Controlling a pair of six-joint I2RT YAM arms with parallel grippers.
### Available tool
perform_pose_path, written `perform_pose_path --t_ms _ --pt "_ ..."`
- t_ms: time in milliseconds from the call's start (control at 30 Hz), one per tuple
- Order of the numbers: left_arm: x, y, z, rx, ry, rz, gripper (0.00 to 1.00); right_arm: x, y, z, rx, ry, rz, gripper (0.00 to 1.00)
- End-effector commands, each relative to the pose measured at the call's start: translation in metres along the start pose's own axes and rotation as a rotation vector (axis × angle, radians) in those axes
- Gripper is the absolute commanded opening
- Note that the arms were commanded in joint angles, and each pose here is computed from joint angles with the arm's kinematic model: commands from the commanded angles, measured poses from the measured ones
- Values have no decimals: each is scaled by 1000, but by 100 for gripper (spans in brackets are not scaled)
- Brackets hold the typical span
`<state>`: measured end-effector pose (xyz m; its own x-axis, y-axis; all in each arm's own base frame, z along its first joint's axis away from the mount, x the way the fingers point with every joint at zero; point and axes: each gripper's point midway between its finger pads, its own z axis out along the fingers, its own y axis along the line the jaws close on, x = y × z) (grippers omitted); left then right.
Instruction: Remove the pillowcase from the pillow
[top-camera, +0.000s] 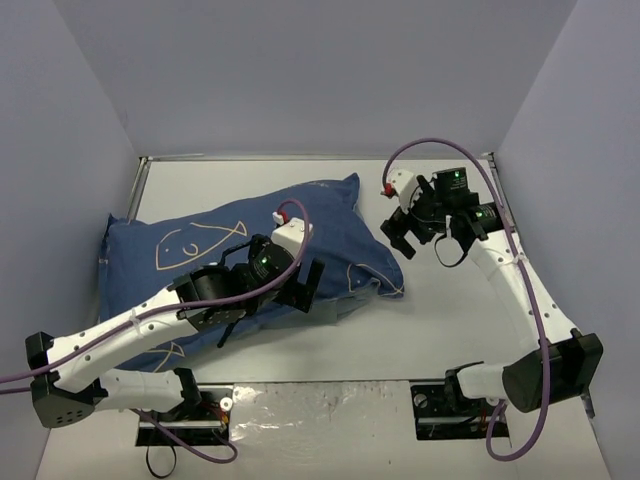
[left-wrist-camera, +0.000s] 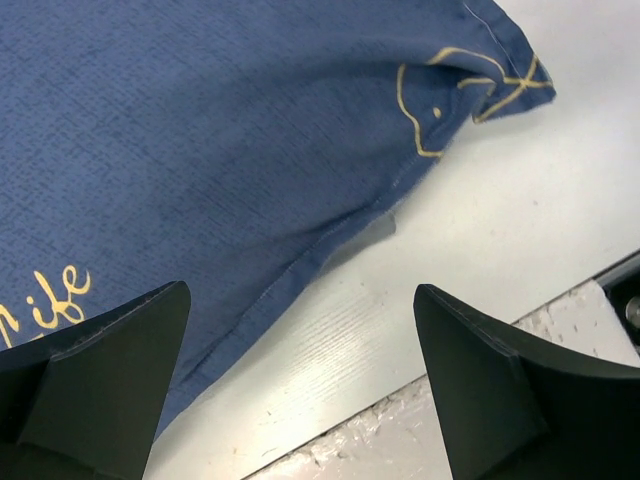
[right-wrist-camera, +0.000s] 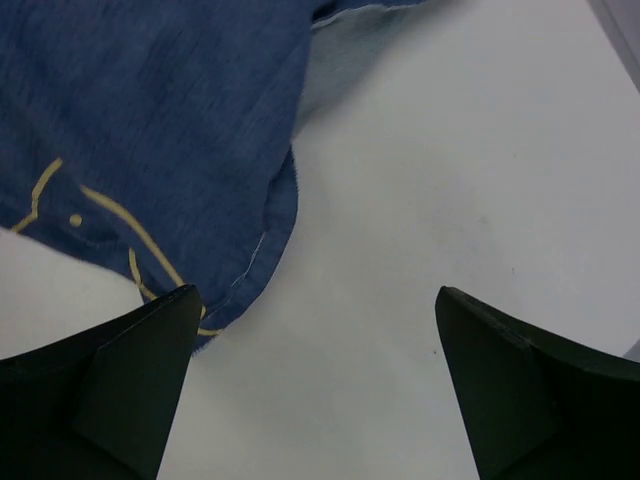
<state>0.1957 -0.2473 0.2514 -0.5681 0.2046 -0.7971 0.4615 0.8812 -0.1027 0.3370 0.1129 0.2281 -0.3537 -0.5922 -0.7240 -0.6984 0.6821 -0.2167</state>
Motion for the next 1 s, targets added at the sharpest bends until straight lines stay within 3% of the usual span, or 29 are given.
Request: perform_pose_path --t_ms 0,67,267,433,667,800,900,967 --pt "-5 3 -20 -8 -41 80 94 12 25 -14 -190 35 -254 100" --pt "4 -1 -24 -18 -55 157 94 8 47 -18 -323 -45 -382 100" --pt "39 7 -23 -124 -71 338 95 -6 81 -15 -503 -239 -548 100" --pt "68 27 -7 -251 -28 398 94 -1 93 15 -599 -218 -593 100" --pt "58 61 -5 -471 -147 311 95 18 107 57 -629 -105 -567 100" --pt "72 83 9 -527 -124 204 95 20 110 95 -532 -47 -563 99" --pt "89 102 24 -504 -103 77 100 25 116 108 -543 -29 -495 93" --pt "93 114 29 -479 -118 -9 77 29 117 113 -543 -16 -466 83"
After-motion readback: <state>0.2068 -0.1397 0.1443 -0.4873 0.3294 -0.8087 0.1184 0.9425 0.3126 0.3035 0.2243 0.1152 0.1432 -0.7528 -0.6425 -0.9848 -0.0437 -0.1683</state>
